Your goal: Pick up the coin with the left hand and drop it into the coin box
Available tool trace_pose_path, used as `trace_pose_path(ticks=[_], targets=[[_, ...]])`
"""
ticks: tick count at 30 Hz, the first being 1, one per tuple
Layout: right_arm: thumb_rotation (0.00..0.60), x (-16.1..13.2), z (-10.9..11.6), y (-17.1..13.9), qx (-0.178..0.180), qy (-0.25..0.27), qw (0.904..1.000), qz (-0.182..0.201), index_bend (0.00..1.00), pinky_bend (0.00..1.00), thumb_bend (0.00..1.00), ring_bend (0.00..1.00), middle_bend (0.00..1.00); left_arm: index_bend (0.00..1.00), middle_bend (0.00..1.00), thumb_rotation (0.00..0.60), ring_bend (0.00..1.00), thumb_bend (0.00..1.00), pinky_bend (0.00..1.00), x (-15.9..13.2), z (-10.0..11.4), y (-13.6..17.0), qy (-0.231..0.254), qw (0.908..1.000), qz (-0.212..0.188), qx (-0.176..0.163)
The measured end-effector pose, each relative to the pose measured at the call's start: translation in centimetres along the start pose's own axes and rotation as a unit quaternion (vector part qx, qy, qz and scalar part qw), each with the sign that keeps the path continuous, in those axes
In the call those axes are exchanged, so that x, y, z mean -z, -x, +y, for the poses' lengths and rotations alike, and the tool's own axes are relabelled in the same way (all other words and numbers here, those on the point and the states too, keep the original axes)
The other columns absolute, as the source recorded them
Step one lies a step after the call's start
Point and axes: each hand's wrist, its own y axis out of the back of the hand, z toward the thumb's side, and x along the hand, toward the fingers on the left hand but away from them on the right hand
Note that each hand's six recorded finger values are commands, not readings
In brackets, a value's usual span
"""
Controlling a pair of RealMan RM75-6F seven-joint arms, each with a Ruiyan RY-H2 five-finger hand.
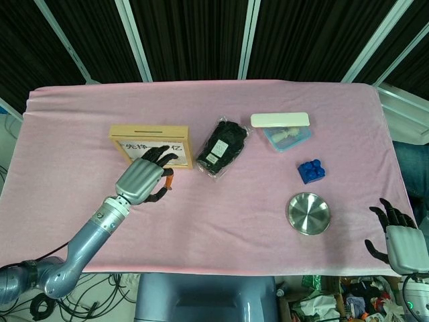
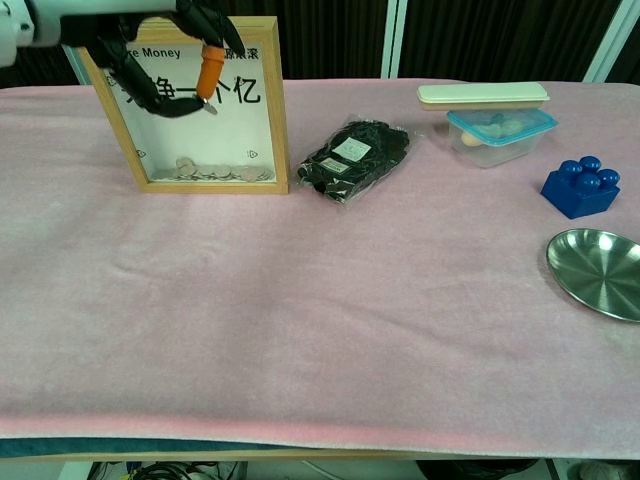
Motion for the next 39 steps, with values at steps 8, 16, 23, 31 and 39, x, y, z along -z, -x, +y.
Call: trace_pose_path(ticks=[8, 16, 23, 31, 39], targets=[[0.6, 0.1, -0.1, 0.0, -0.001, 0.002, 1.0, -0.006, 0.22, 0.2, 0.2, 0.16, 0.06, 0.6, 0.15, 0.6, 0.0, 0.46, 0.05, -0.7, 4.3, -0.9, 0.008, 0.9998, 0.018, 0.004], [0.6, 0.2, -0.1, 0.2, 0.0, 0.01, 0.9999, -0.014, 0.23, 0.2, 0.2, 0.16, 0.06, 0.61, 0.16, 0.6, 0.0, 0.51, 0.03, 0.4, 9.1, -3.5, 0.01, 0.9972, 0.07, 0.025], [0.6, 0.1, -0.2, 0.0, -0.003, 0.012, 0.9998, -0.012, 0.23, 0.2, 0.2, 0.16, 0.06, 0.62, 0.16, 0.6, 0.0, 0.53, 0.02, 2.4, 12.9, -5.2, 0.049, 0.9901, 0.125, 0.041], [0.6, 0.3, -0.1, 0.0, 0.0, 0.015, 0.9997, -0.02, 0.24, 0.2, 0.2, 0.16, 0.06, 0.62, 0.16, 0.6, 0.0, 0.55, 0.01, 6.7, 14.3, -6.8, 0.063, 0.9811, 0.171, 0.066], [0.6, 0.3, 0.0, 0.1, 0.003, 0.011, 0.9997, -0.022, 0.24, 0.2, 0.2, 0.16, 0.06, 0.62, 0.16, 0.6, 0.0, 0.55, 0.0, 9.8, 12.9, -7.5, 0.074, 0.9727, 0.197, 0.098]])
